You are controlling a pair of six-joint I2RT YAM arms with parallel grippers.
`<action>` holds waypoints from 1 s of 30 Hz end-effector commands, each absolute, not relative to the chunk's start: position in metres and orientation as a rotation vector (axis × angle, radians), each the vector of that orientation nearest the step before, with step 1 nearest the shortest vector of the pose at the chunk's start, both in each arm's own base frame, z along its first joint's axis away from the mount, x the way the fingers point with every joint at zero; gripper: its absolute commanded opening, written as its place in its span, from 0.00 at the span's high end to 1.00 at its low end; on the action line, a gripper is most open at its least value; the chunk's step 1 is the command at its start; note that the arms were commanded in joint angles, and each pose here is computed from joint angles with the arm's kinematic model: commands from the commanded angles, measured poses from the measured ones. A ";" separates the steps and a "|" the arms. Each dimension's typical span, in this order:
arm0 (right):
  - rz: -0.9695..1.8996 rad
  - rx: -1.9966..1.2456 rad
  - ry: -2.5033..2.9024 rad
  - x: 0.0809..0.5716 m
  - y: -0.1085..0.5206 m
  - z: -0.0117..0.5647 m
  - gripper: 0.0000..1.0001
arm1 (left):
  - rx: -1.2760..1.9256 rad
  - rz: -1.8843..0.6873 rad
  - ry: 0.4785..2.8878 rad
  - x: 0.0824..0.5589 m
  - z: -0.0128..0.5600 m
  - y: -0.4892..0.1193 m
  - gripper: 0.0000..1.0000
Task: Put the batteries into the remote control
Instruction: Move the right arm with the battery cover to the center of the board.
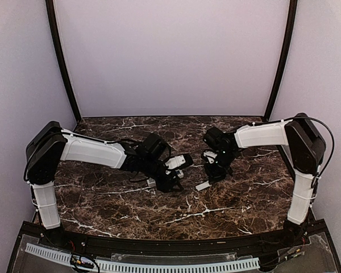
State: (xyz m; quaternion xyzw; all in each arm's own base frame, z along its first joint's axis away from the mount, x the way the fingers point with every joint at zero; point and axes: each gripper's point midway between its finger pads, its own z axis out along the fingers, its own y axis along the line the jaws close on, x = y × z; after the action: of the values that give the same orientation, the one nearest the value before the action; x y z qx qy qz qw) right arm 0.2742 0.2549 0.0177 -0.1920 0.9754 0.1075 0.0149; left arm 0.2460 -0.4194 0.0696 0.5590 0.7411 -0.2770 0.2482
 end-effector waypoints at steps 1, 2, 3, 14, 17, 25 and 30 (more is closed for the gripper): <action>0.310 -0.555 3.135 0.256 0.243 -0.013 0.98 | 1.513 -0.768 2.022 0.247 0.072 -0.423 0.49; 0.327 -0.538 3.141 0.255 0.242 -0.014 1.00 | 1.513 -0.767 2.019 0.248 0.072 -0.423 0.49; 0.347 -0.521 3.147 0.254 0.241 -0.014 1.00 | 1.516 -0.760 2.015 0.248 0.071 -0.423 0.49; 0.764 -0.365 3.126 0.242 0.246 -0.024 1.00 | 1.521 -0.768 1.996 0.251 0.070 -0.428 0.49; 0.875 -0.356 3.094 0.241 0.250 -0.020 1.00 | 1.525 -0.766 1.995 0.251 0.068 -0.428 0.49; 1.024 -0.387 3.033 0.241 0.260 -0.007 1.00 | 1.541 -0.763 1.994 0.251 0.054 -0.429 0.49; 1.073 -0.398 3.031 0.233 0.261 -0.007 1.00 | 1.579 -0.698 1.980 0.254 0.038 -0.424 0.46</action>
State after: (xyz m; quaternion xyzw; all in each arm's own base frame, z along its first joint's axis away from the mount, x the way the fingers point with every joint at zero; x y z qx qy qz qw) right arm 0.2554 0.2743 0.0162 -0.1354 0.9265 0.3510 -0.0064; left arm 0.2517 -0.4249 0.0470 0.5653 0.7389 -0.2704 0.2475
